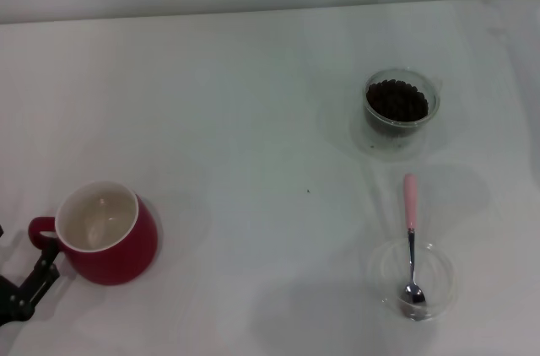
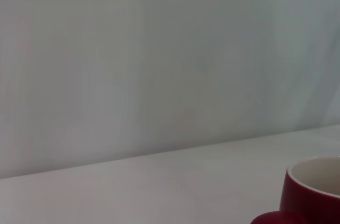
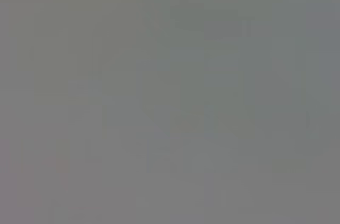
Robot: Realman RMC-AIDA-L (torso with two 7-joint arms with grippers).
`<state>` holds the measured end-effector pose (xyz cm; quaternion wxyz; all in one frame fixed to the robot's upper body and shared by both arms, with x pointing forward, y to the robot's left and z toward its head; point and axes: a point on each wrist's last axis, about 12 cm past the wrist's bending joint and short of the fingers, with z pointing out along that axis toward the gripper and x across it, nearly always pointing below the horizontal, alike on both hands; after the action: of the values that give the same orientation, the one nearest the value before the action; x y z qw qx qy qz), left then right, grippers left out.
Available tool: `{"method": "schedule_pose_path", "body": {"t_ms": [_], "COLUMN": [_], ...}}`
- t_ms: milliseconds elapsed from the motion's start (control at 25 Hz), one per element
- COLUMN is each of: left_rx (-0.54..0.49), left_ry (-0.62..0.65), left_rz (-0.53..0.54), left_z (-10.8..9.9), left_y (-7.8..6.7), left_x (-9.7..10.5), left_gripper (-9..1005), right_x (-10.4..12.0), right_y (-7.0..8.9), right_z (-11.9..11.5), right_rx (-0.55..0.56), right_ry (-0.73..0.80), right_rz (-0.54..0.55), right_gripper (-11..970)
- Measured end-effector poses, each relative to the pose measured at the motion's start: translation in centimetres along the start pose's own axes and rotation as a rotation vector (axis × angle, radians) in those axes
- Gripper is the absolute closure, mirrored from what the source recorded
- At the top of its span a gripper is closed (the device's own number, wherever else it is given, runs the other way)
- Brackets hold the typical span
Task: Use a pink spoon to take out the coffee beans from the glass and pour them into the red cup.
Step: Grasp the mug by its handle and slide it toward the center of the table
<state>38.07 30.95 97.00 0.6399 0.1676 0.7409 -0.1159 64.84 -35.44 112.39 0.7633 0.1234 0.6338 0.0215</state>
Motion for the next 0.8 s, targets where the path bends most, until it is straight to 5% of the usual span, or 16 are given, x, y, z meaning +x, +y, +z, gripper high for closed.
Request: {"method": "schedule_pose_path", "body": {"t_ms": [800], "left_rx": [0.015], "left_ry": [0.011], "left_rz": [0.021], "left_z": [1.6], "left_y": [0.3], "left_x": [-0.3], "left_gripper": [250], "right_x": [0.1], "right_y": [-0.5], "right_z": [-0.2], "right_rx": [0.008], "right_ry": [0.003], "right_rz": [-0.004], "right_gripper": [89]}}
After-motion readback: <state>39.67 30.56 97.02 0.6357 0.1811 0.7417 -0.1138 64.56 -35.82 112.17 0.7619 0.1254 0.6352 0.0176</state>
